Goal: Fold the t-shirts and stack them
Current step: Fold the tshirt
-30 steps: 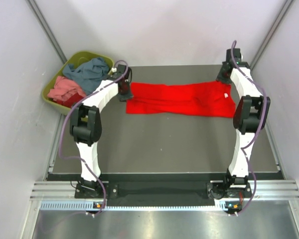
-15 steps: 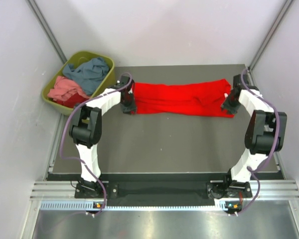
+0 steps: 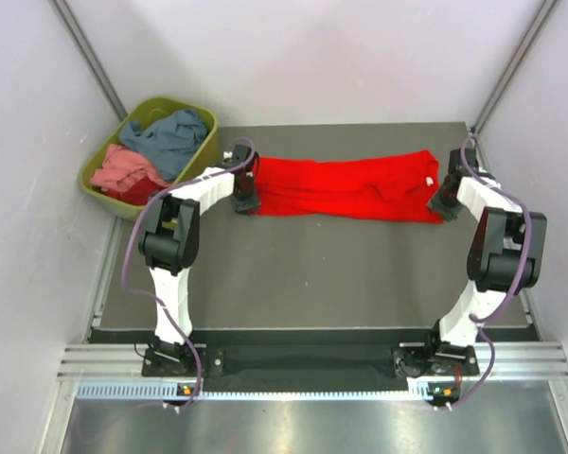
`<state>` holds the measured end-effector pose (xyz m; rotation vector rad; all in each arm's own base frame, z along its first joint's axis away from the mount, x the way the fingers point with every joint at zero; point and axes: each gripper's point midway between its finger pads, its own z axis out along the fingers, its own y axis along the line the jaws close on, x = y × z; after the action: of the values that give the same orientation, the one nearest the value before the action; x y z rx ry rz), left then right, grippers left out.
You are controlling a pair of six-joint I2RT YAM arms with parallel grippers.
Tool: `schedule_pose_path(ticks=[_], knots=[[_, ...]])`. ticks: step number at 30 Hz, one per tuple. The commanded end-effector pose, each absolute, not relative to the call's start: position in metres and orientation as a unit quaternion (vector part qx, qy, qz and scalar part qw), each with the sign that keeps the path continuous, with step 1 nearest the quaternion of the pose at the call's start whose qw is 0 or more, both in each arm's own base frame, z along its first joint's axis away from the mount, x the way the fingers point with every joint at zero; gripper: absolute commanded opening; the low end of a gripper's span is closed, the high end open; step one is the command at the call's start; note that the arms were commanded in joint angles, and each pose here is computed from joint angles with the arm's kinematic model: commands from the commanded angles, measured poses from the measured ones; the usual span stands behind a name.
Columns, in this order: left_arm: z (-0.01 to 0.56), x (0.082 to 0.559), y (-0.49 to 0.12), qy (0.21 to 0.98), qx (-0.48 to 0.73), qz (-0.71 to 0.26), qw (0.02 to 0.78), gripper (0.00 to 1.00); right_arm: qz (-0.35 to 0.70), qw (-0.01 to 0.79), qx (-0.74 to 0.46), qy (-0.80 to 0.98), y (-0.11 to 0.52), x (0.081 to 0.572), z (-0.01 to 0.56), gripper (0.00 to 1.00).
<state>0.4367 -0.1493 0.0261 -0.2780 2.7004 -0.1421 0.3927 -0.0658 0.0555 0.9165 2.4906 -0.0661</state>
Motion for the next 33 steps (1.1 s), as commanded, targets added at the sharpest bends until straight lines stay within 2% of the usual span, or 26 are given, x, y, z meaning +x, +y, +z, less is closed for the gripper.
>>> schedule_pose_path(ticks=[1, 2, 4, 6, 8, 14, 28, 29, 30, 33], knots=[[0.014, 0.442, -0.141, 0.972, -0.102, -0.026, 0.208, 0.30, -0.050, 0.262, 0.336, 0.904, -0.087, 0.408, 0.049, 0.33], [0.012, 0.441, -0.141, 0.973, -0.101, -0.023, 0.204, 0.17, -0.051, 0.255, 0.335, 0.906, -0.088, 0.409, 0.042, 0.32], [0.012, 0.440, -0.139, 0.974, -0.099, -0.019, 0.201, 0.04, -0.059, 0.246, 0.336, 0.907, -0.091, 0.408, 0.034, 0.27], [0.015, 0.437, -0.135, 0.975, -0.099, -0.007, 0.196, 0.00, -0.070, 0.248, 0.334, 0.907, -0.095, 0.409, 0.034, 0.19], [0.025, 0.436, -0.132, 0.974, -0.099, -0.002, 0.202, 0.00, -0.084, 0.252, 0.336, 0.904, -0.102, 0.408, 0.036, 0.00], [0.049, 0.427, -0.115, 0.971, -0.095, 0.032, 0.219, 0.00, -0.117, 0.265, 0.341, 0.894, -0.114, 0.398, 0.050, 0.00], [0.038, 0.402, -0.106, 0.977, -0.091, 0.053, 0.186, 0.00, -0.095, 0.259, 0.331, 0.902, -0.102, 0.386, 0.051, 0.00], [0.040, 0.402, -0.103, 0.977, -0.092, 0.059, 0.185, 0.04, -0.090, 0.263, 0.328, 0.903, -0.101, 0.391, 0.056, 0.00], [0.046, 0.400, -0.100, 0.976, -0.092, 0.069, 0.183, 0.15, -0.091, 0.255, 0.324, 0.906, -0.099, 0.387, 0.059, 0.00], [0.076, 0.416, -0.102, 0.970, -0.094, 0.066, 0.213, 0.29, -0.073, 0.273, 0.316, 0.906, -0.090, 0.397, 0.080, 0.11]])
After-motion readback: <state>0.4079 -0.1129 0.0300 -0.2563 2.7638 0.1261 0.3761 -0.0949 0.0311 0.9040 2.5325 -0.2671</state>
